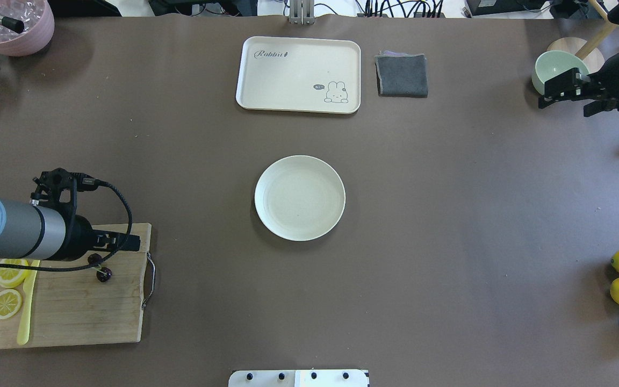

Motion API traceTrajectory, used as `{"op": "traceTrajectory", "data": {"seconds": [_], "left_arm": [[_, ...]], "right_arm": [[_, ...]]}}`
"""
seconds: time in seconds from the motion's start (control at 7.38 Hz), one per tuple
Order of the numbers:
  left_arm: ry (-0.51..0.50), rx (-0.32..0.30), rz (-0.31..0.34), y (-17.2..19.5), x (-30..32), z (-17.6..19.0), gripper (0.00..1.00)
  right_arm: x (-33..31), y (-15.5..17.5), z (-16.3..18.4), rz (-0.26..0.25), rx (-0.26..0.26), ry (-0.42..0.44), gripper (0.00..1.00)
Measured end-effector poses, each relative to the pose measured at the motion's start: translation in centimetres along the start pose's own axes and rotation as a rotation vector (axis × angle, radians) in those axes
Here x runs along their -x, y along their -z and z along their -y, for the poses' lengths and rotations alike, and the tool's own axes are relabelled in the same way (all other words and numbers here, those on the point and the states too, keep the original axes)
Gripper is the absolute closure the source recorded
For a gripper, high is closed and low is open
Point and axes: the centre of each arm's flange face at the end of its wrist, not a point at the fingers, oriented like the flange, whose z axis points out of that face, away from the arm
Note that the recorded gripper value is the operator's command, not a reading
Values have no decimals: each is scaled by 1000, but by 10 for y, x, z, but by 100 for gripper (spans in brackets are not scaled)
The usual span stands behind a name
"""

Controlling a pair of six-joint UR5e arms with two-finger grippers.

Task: Place red cherry on plate
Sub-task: 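Release the plate and raise the right gripper while the left gripper reaches for cherries, then grasp the dark red cherries by the stem with the left gripper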

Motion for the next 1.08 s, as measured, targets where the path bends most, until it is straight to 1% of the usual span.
{"op": "traceTrajectory", "data": {"seconds": [0.14, 0.27, 0.41, 0.54, 0.68, 1.08], "left_arm": [[-11, 8, 5, -5, 12, -15, 19], [-22, 16, 6, -8, 22, -26, 36], [-33, 23, 7, -11, 24, -34, 59], [-43, 29, 9, -15, 24, -41, 90], [-51, 32, 10, -19, 22, -45, 100], [-54, 23, 2, -17, 18, -43, 100]], "right_arm": [[-6, 1, 0, -5, 0, 4, 0], [-9, 1, -1, -7, 1, 5, 0], [-12, 0, -2, -10, 2, 4, 0], [-15, -1, -4, -12, 4, 2, 0], [-16, -1, -4, -13, 4, 1, 0], [-16, -1, -4, -13, 4, 1, 0]]}}
